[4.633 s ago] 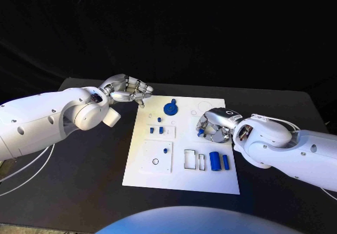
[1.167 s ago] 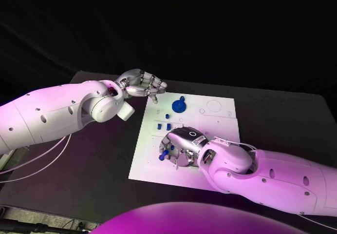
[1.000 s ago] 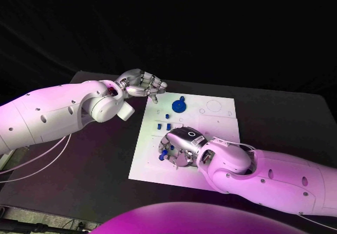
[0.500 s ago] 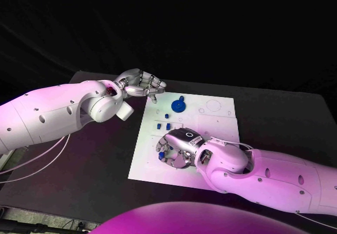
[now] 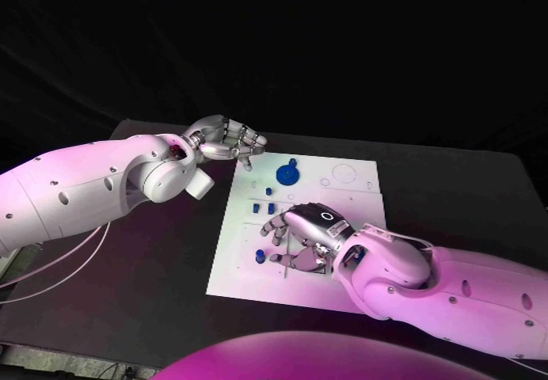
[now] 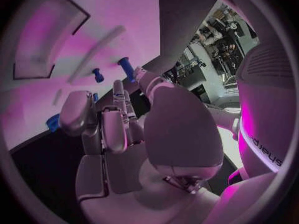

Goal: Assemble the parts on the task board

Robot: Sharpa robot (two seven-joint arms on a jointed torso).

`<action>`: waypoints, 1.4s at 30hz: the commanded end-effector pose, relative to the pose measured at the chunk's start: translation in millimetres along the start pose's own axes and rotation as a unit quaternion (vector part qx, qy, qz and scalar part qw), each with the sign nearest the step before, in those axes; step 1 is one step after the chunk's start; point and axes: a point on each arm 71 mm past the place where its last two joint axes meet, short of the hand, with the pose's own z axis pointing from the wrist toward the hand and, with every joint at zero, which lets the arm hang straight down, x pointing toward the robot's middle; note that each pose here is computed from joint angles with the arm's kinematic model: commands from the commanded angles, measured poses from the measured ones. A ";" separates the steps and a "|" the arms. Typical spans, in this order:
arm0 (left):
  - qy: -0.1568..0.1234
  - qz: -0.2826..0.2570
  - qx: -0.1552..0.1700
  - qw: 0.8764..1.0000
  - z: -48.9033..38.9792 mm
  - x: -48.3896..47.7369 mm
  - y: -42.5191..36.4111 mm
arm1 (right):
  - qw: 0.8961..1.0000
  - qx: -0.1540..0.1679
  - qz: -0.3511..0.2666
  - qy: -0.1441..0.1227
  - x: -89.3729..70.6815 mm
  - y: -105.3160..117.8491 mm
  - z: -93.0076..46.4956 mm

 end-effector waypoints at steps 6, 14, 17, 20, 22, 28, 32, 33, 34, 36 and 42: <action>0.000 -0.002 0.004 1.000 -2.2 -2.7 0.0 | 0.987 0.103 0.118 -0.041 -51.5 -54.1 -44.4; -0.007 -0.002 0.001 1.000 -5.8 -7.3 2.9 | 0.972 0.199 0.126 -0.009 -63.0 -93.2 -94.8; -0.006 -0.002 0.001 1.000 -5.7 -6.6 3.6 | 0.966 0.228 0.123 0.000 -62.9 -103.4 -110.2; -0.004 -0.003 0.000 1.000 -5.2 -5.2 4.3 | 0.960 0.255 0.115 0.015 -58.7 -111.1 -123.2; -0.003 -0.003 0.000 1.000 -5.2 -4.7 4.6 | 0.957 0.268 0.108 0.023 -54.8 -113.7 -128.5; -0.003 -0.003 -0.001 1.000 -5.8 -4.6 5.1 | 0.951 0.295 0.088 0.040 -41.9 -117.1 -136.8; -0.003 -0.003 -0.001 1.000 -6.1 -4.7 5.2 | 0.950 0.297 0.082 0.045 -35.5 -117.0 -136.4; -0.003 -0.003 -0.001 1.000 -6.1 -4.6 5.2 | 0.951 0.295 0.080 0.046 -33.8 -116.7 -135.9; -0.003 -0.003 -0.001 1.000 -6.2 -4.6 5.2 | 0.951 0.294 0.079 0.047 -32.1 -116.1 -135.3; -0.003 -0.003 -0.001 1.000 -6.2 -4.4 5.1 | 0.953 0.290 0.078 0.049 -28.8 -114.7 -133.6; -0.003 -0.003 -0.001 1.000 -6.7 -4.6 5.1 | 0.954 0.283 0.078 0.054 -22.5 -112.4 -129.1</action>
